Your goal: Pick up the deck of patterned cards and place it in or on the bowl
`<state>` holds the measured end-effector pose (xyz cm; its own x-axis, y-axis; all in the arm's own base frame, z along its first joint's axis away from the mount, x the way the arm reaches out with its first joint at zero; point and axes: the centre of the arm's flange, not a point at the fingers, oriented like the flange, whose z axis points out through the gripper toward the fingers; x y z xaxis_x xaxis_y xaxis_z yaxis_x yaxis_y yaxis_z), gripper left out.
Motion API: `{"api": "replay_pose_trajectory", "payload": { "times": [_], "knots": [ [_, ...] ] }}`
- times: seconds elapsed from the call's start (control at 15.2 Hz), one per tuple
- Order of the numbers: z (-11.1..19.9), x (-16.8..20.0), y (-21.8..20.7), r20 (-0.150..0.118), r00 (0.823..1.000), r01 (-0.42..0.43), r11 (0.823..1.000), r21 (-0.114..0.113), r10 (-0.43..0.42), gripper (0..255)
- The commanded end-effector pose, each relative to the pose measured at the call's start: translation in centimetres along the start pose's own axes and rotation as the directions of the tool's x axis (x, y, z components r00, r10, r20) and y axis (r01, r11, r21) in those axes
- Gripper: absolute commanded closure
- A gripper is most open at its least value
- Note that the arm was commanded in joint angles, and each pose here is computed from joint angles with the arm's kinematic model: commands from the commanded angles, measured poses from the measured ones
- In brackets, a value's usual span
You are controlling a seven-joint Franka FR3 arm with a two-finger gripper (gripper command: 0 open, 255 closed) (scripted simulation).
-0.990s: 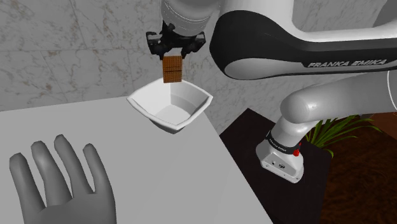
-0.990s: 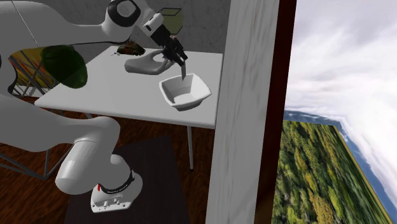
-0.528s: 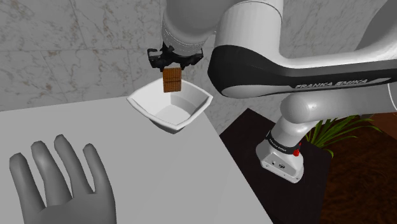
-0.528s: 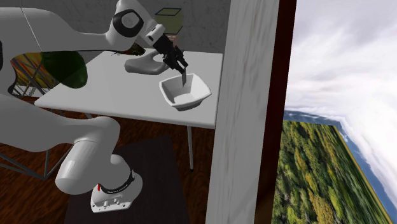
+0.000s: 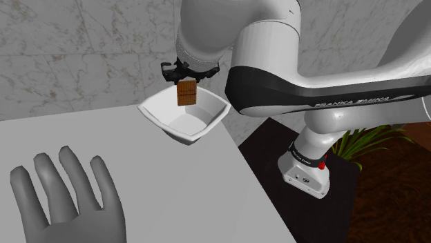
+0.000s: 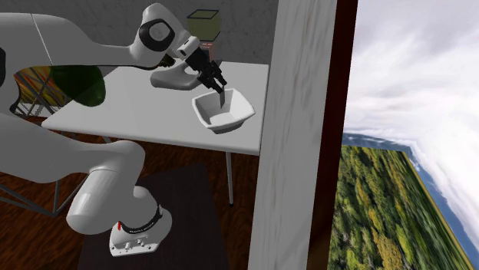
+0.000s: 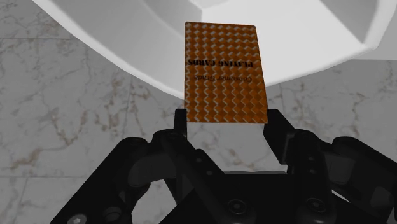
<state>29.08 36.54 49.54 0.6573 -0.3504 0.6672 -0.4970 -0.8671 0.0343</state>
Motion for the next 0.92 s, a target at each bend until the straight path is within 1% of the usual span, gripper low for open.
{"api": "replay_pose_trajectory", "payload": {
  "times": [0.0,0.07,0.13,0.46,0.73,0.86],
  "knots": [
    [0.0,0.0,0.0,0.000,1.000,0.000,1.000,0.000,0.000,255],
    [0.0,0.0,0.0,0.000,1.000,0.000,1.000,0.000,0.000,255],
    [0.0,0.0,0.0,0.000,1.000,0.000,1.000,0.000,0.000,0],
    [0.0,0.0,0.0,0.000,1.000,0.000,1.000,0.000,0.000,0],
    [-5.0,0.0,0.0,0.000,1.000,0.000,1.000,0.000,0.000,0],
    [-5.0,0.0,0.0,0.000,1.000,0.000,1.000,0.000,0.000,0]
  ]
}}
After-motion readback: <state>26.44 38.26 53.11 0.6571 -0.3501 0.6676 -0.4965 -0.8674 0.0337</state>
